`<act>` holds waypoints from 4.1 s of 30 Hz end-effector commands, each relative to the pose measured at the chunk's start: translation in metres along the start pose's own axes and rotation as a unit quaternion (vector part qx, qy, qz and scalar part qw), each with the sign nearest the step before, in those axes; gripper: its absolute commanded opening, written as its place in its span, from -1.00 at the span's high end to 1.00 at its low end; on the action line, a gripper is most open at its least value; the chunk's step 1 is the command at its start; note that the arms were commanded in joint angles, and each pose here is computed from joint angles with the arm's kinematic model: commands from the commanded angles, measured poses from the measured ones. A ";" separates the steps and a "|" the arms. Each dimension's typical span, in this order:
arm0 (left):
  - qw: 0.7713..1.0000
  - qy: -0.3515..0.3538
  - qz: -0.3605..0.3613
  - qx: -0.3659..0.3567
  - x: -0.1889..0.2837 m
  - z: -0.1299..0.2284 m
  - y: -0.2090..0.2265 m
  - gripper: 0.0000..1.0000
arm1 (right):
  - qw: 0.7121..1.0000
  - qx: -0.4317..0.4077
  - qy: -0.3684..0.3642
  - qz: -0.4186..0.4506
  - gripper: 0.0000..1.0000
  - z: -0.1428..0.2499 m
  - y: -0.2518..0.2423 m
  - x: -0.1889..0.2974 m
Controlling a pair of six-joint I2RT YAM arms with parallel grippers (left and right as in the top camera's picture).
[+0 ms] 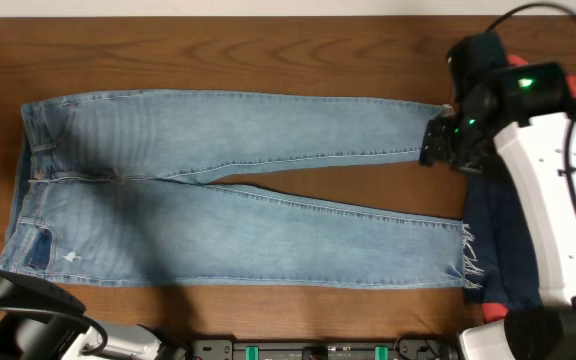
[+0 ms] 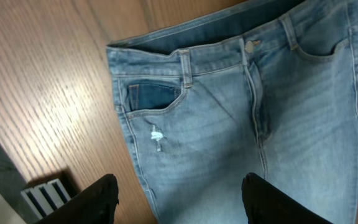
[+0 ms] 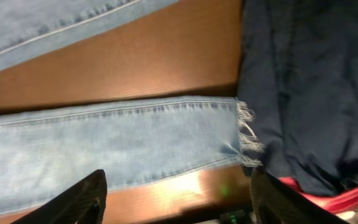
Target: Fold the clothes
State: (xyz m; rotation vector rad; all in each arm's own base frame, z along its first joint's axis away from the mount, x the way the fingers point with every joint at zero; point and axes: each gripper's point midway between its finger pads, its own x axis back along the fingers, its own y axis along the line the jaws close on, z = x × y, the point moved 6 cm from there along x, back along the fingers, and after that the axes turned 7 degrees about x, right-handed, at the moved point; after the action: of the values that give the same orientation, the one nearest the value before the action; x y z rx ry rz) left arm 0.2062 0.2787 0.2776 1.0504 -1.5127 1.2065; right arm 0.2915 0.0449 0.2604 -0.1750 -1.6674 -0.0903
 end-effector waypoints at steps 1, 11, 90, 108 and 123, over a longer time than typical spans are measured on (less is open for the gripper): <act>1.000 0.005 0.010 -0.010 -0.001 -0.001 -0.001 -0.31 | 0.999 -0.037 0.020 0.013 -0.30 0.001 -0.016 -0.034; 0.999 0.040 0.020 0.001 -0.018 0.010 -0.005 -0.30 | 0.980 -0.187 0.055 -0.036 0.49 0.010 -0.088 -0.129; 0.992 0.108 -0.051 0.026 -0.241 -0.007 0.094 0.73 | 0.976 -0.068 -0.013 -0.206 -0.43 0.069 -0.064 -0.136; 0.992 0.114 -0.033 0.029 -0.240 -0.006 0.089 0.88 | 0.960 -0.199 0.125 -0.154 0.05 0.124 -0.063 -0.175; 0.992 0.118 -0.025 0.031 -0.240 -0.005 0.087 0.88 | 0.962 -0.185 0.129 -0.154 0.67 0.146 -0.051 -0.203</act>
State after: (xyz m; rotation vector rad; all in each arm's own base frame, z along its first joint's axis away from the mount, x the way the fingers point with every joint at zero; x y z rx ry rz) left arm 0.1819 0.3289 0.0572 0.9920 -1.3608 1.2955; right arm 0.1644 0.0034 0.0521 -0.1634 -1.4146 -0.6499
